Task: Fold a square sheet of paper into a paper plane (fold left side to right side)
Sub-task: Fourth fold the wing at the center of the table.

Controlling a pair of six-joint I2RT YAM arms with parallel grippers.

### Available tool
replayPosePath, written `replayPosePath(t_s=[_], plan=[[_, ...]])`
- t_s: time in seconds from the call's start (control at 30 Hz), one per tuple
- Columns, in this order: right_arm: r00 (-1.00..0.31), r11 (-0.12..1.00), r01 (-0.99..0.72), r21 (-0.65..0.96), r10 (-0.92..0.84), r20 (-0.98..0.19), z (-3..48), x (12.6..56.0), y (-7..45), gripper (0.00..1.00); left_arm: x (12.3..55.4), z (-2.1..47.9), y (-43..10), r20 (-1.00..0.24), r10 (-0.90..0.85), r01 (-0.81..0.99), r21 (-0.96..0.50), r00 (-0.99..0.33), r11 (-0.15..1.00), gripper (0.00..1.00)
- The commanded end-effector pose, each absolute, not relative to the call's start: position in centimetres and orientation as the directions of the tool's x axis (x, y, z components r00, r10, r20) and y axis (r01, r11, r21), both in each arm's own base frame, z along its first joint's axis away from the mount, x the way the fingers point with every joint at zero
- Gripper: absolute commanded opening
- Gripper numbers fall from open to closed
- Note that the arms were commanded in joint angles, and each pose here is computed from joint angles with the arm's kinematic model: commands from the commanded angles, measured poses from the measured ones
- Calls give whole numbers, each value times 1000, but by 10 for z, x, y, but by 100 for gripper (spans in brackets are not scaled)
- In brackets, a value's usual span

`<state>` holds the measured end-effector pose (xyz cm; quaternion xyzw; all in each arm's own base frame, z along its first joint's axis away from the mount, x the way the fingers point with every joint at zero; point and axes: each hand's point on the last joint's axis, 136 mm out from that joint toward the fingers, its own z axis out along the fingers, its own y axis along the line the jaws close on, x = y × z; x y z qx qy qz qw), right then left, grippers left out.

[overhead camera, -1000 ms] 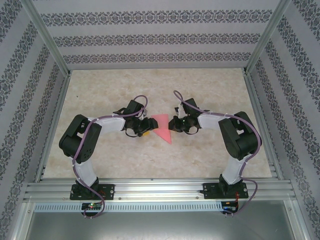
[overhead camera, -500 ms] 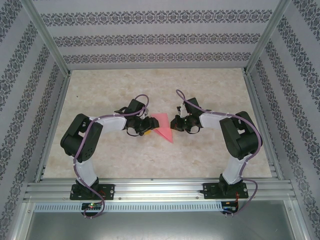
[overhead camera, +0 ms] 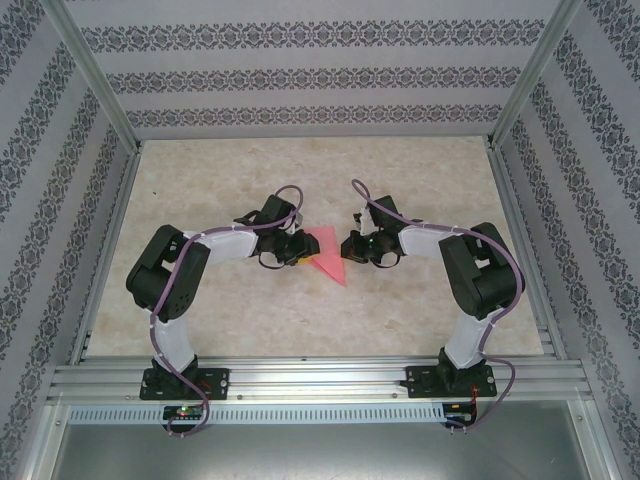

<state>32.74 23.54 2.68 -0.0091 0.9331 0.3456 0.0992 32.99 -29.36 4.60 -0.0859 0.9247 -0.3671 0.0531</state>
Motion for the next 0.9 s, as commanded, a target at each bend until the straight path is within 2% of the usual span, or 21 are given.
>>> replayPosePath(t_s=[0.0,0.1,0.17,0.3,0.57,0.87], plan=[[-977,752,-94,653,55,-204,28,329,234,9,335,50,-306,-52,-187,-96,-708,-981,699,24],[-970,757,-109,644,61,-236,36,332,232,12,334,50,-307,-54,-185,-94,-707,-981,701,13],[-956,767,-125,630,76,-282,46,335,228,21,334,51,-307,-54,-185,-94,-707,-981,701,9],[-919,826,-178,534,54,-390,64,331,214,33,333,53,-309,-51,-182,-94,-706,-982,702,8],[-844,893,-323,313,-122,-522,57,282,226,44,331,64,-307,-64,-176,-80,-704,-982,705,9],[-794,896,-416,153,-276,-541,39,273,250,46,331,67,-305,-67,-180,-82,-701,-981,709,9]])
